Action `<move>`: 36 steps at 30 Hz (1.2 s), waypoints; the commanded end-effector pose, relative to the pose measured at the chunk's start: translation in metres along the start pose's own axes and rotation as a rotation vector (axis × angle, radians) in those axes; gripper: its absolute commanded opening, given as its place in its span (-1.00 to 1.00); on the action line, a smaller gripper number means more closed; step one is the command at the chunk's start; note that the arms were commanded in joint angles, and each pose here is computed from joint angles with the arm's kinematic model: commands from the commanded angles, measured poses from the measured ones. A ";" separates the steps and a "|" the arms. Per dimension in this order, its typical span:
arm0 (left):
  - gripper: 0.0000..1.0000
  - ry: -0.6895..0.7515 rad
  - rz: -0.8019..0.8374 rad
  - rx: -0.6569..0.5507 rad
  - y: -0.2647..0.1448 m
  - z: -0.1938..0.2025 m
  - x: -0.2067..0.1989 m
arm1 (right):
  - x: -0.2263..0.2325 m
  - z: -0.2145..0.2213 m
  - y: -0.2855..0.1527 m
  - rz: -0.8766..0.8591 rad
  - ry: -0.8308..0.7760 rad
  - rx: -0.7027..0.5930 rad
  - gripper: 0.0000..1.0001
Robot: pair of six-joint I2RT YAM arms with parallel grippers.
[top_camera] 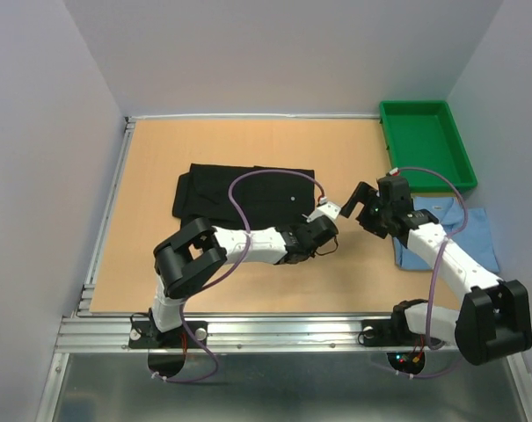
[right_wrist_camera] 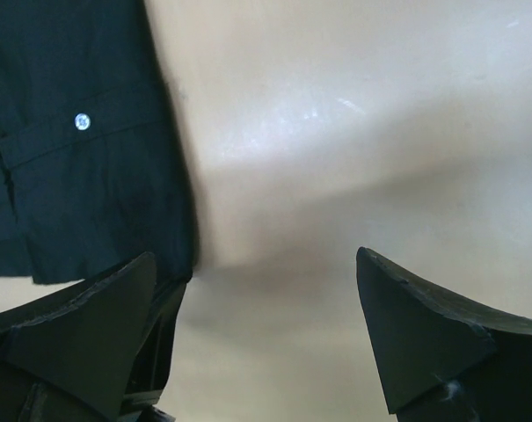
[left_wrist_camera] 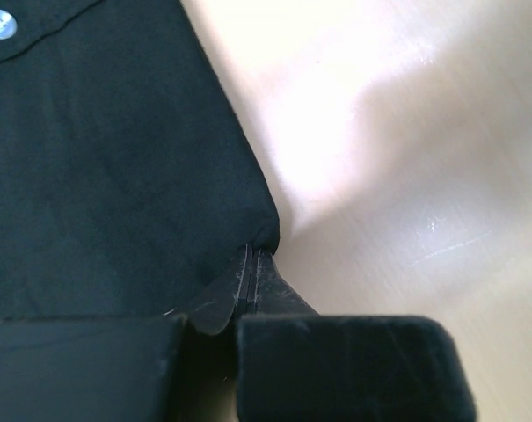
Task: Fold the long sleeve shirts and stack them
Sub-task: Fold the shirt
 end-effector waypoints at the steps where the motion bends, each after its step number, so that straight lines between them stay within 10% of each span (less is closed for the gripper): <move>1: -1.00 -0.106 0.074 -0.077 -0.025 -0.029 0.003 | 0.031 -0.009 0.011 -0.150 0.051 0.023 1.00; 25: -1.00 -0.198 0.152 -0.104 -0.039 -0.046 -0.001 | 0.063 0.044 0.150 -0.449 0.257 0.338 0.93; 36: -1.00 -0.228 0.172 -0.118 -0.043 -0.052 -0.003 | 0.070 0.060 0.175 -0.477 0.202 0.415 0.28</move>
Point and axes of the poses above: each gripper's point midway between its finger pads, its own y axis out along the fingers, its own x axis along the line the jaws close on, z = x × y, the point moved 4 cm from there along -y, back along the fingers
